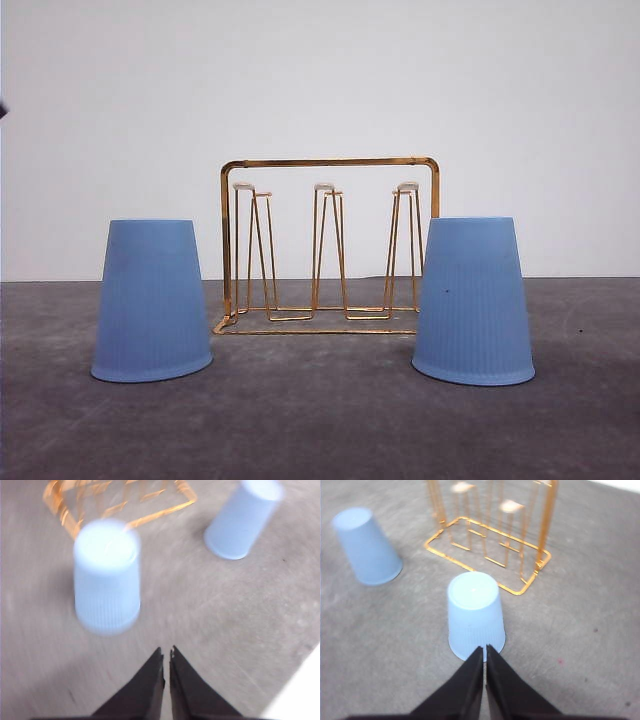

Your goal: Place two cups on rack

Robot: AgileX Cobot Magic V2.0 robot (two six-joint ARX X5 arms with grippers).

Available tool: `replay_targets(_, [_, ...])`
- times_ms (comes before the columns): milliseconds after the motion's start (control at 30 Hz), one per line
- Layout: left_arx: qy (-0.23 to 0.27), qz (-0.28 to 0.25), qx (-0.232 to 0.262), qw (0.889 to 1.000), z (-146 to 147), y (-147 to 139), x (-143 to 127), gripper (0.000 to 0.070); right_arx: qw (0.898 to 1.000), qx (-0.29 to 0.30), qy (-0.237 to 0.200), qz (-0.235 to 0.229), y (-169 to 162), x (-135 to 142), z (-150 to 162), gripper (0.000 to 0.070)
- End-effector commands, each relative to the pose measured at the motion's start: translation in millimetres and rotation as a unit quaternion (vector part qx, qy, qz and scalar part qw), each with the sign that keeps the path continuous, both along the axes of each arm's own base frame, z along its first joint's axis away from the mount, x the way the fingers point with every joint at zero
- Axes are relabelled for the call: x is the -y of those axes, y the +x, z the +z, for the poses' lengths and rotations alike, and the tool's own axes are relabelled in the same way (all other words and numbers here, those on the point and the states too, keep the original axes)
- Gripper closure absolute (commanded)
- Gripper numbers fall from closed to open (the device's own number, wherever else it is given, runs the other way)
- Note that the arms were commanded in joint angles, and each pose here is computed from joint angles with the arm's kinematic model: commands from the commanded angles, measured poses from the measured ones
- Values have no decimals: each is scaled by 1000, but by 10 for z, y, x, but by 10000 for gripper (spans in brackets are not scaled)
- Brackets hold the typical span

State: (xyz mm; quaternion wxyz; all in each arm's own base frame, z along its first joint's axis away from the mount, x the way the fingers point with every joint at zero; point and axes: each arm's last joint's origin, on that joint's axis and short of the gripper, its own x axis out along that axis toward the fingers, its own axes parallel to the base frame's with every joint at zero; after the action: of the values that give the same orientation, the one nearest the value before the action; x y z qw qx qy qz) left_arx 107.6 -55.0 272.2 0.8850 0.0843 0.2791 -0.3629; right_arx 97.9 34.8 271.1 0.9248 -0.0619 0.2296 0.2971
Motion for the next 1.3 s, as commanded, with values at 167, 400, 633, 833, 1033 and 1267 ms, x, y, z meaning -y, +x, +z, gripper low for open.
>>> replay_targets(167, [4, -20, 63, 998, 109, 39, 24, 184, 999, 21, -23, -10, 11, 6, 31, 178])
replay_targets(400, [-6, -8, 45, 999, 79, 167, 78, 182, 999, 22, -21, -10, 12, 5, 34, 178])
replay_targets(633, [-18, 13, 44, 999, -21, 584, 248, 118, 999, 22, -21, -10, 12, 5, 34, 178])
replay_targets(833, [-16, 12, 38, 999, -233, 949, 402, 59, 999, 22, -21, -10, 12, 5, 33, 178])
replay_targets(1033, [7, 12, -14, 1000, -560, 1182, 501, 61, 999, 22, -21, -10, 12, 5, 33, 178])
replay_targets(1267, [27, 12, -60, 998, -836, 1309, 554, 71, 999, 21, -21, -10, 12, 5, 33, 178])
